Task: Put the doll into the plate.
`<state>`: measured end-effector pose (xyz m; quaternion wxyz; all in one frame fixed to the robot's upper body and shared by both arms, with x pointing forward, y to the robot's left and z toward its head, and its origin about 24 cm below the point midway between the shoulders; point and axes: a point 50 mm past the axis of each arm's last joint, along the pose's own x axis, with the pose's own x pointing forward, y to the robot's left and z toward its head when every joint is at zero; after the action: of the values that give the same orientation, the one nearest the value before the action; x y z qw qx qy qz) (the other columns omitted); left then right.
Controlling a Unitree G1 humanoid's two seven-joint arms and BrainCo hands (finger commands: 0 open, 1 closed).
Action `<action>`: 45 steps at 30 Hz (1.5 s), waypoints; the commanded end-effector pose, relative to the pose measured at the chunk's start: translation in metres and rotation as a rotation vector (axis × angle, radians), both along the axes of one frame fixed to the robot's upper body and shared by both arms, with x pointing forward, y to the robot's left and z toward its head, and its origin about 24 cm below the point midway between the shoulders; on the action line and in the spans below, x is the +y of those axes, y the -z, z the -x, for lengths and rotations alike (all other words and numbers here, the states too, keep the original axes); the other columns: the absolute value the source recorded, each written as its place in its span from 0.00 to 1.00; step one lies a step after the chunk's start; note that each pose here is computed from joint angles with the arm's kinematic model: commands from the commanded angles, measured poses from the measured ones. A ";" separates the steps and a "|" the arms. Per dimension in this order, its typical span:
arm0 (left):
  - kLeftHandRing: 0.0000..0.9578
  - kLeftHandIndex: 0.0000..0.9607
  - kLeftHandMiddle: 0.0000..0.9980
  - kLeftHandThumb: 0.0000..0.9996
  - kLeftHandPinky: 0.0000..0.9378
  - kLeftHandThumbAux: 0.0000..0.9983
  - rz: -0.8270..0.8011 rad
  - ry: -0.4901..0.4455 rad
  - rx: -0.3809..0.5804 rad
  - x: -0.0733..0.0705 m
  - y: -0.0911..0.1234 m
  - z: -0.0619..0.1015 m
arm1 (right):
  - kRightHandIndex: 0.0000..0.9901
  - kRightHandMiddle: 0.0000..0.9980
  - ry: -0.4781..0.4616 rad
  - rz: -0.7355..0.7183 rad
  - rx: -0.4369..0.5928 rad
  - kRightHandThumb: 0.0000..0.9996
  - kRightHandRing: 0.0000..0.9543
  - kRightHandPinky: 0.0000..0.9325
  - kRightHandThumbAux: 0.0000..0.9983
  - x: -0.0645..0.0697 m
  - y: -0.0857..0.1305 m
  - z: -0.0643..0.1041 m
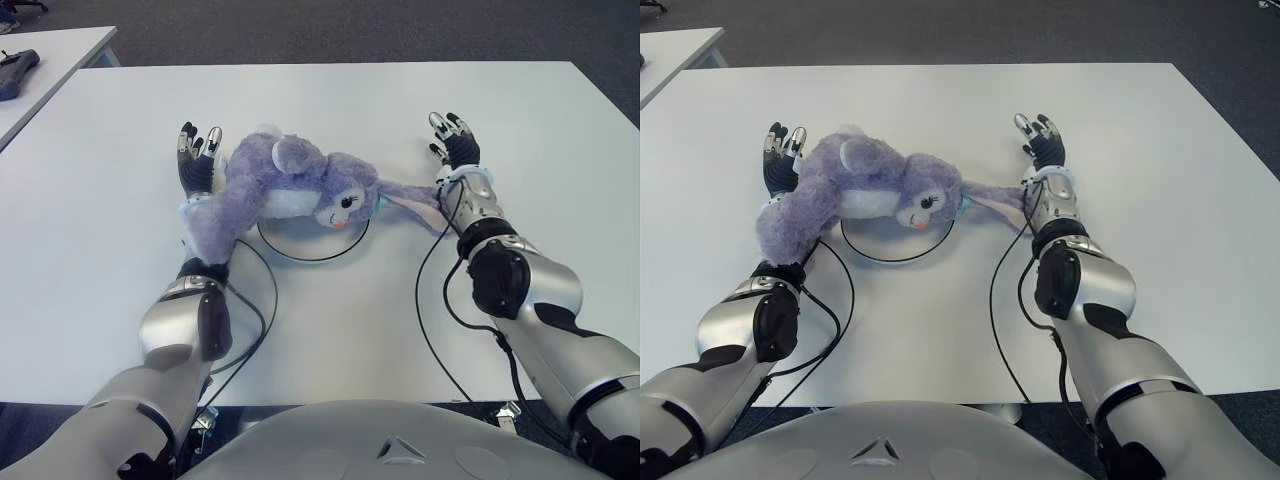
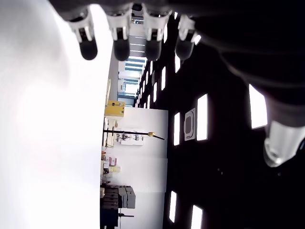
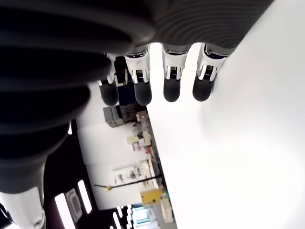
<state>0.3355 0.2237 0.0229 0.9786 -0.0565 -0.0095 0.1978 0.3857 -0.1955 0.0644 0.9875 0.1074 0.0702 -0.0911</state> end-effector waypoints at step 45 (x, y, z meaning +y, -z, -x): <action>0.02 0.03 0.06 0.00 0.00 0.52 0.172 -0.041 0.424 -0.013 0.115 0.101 | 0.21 0.21 -0.220 -0.101 0.100 0.00 0.18 0.18 0.63 0.098 0.100 0.078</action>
<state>0.3331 0.2295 0.0227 0.9771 -0.0538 -0.0128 0.2053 0.3655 -0.1309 0.0468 0.9938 0.1088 -0.0228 -0.0082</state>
